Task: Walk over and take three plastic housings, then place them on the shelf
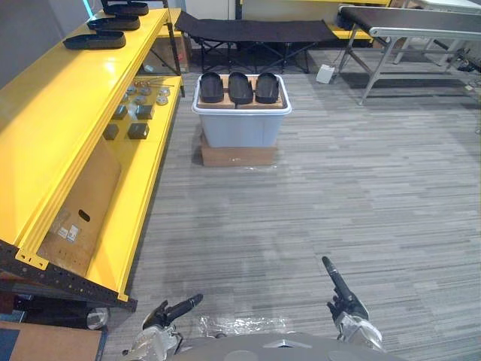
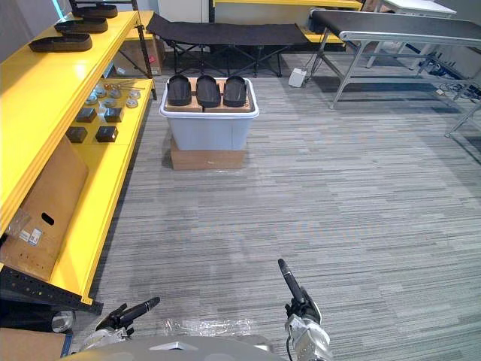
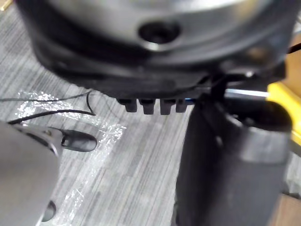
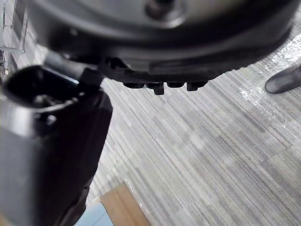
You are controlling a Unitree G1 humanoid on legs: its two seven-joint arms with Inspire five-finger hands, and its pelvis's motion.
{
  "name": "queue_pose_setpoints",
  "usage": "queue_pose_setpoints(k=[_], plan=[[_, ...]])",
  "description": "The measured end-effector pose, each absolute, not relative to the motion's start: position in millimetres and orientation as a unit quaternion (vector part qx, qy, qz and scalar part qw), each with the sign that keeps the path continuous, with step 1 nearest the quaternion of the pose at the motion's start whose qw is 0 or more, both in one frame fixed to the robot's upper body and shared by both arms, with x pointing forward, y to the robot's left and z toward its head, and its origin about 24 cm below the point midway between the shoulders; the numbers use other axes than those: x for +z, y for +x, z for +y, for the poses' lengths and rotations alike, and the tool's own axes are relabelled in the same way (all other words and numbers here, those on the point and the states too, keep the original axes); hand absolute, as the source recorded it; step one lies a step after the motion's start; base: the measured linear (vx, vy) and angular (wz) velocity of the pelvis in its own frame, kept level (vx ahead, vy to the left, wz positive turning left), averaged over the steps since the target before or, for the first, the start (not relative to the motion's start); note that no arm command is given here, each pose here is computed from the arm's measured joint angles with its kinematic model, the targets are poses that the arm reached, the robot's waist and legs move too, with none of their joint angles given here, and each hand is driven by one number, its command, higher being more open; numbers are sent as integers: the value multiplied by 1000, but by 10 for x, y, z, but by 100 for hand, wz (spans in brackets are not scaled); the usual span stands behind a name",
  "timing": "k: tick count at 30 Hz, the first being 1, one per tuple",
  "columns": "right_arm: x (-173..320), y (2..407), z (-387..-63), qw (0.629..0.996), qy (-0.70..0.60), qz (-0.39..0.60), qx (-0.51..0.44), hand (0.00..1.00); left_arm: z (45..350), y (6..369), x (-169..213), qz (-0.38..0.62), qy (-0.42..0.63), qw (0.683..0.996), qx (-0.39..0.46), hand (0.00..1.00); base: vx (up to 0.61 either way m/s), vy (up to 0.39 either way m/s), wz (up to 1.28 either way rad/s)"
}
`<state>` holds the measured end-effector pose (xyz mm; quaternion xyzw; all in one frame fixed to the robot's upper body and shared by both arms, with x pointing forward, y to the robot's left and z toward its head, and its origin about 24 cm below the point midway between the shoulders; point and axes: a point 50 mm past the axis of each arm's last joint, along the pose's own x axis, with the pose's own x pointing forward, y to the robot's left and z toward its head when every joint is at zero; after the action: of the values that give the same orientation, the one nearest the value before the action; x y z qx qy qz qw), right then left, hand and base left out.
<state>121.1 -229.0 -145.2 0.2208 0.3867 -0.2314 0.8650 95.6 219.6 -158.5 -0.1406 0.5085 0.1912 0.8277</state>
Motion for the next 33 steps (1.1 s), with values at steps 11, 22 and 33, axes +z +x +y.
queue_pose_setpoints(k=[11, 22, 33], plan=[[-1472, 1176, -2275, 862, 217, 402, -219, 100, 2138, 979, -1579, 495, -146, 843, 152, 100, -31, 8, 2], [-1453, 1243, -2238, 872, 207, 396, -200, 100, 2092, 1057, -1548, 478, -142, 857, 128, 100, -3, 0, 0], [-1467, 1192, -2241, 867, 222, 397, -205, 100, 2078, 990, -1561, 477, -167, 854, 123, 100, -39, 4, -1]])
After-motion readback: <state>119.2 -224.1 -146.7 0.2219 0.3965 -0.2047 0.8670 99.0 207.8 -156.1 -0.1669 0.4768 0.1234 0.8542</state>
